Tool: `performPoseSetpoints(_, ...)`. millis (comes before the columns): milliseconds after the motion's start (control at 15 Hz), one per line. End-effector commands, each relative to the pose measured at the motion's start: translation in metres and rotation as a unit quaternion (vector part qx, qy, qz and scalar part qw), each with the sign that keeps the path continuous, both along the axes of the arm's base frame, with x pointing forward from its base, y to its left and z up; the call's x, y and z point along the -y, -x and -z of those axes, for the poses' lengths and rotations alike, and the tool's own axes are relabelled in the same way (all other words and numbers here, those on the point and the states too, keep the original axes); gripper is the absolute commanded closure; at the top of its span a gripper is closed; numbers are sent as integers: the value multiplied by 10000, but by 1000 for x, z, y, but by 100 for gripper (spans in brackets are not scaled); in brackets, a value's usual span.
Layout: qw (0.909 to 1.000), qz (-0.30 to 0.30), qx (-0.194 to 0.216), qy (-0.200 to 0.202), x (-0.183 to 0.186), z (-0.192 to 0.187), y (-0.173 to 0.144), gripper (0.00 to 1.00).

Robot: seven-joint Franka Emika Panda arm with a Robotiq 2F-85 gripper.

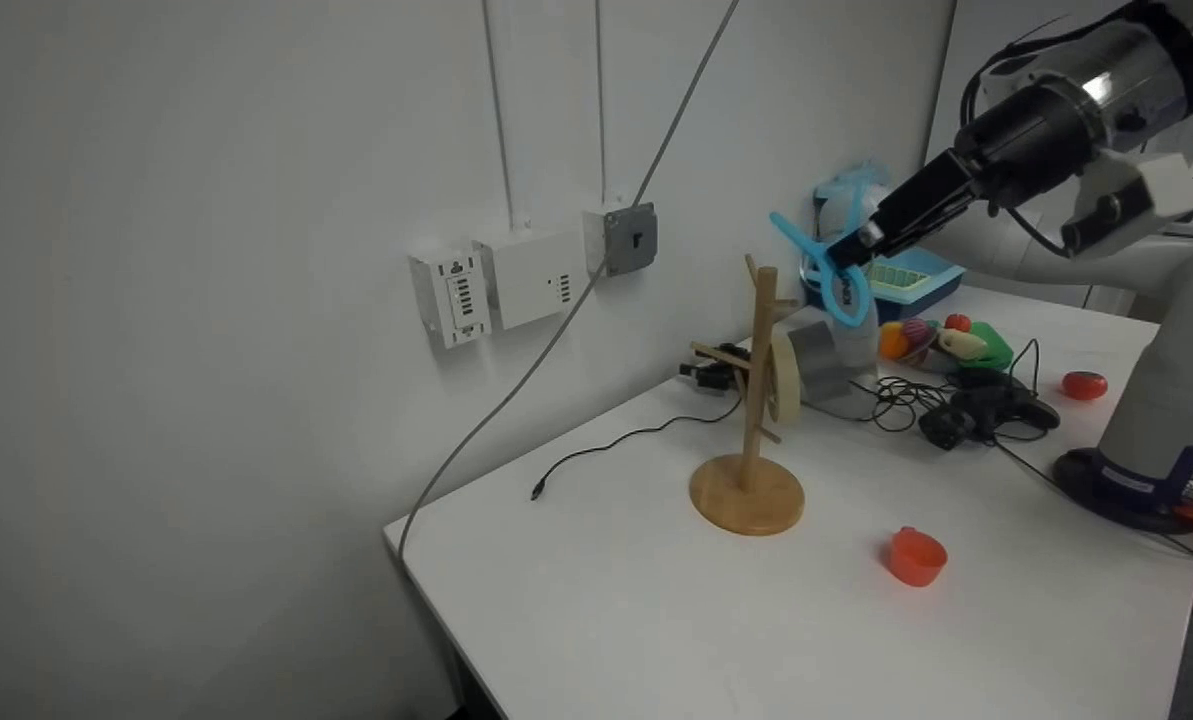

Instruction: Hang the blue peg on the wooden stand

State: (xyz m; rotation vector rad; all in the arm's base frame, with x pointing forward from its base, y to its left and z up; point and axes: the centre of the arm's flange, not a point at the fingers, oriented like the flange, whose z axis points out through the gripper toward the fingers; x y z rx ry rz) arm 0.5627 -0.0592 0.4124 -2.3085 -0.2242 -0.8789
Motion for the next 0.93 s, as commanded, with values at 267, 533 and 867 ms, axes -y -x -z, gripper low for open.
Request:
performPoseSetpoints(267, 9999, -2, 98, -73, 22, 16, -37, 93)
performPoseSetpoints(533, 9999, 43, 114, -66, 29, 19, -48, 93)
performPoseSetpoints(867, 9999, 41, 126, -4, 31, 21, -60, 93)
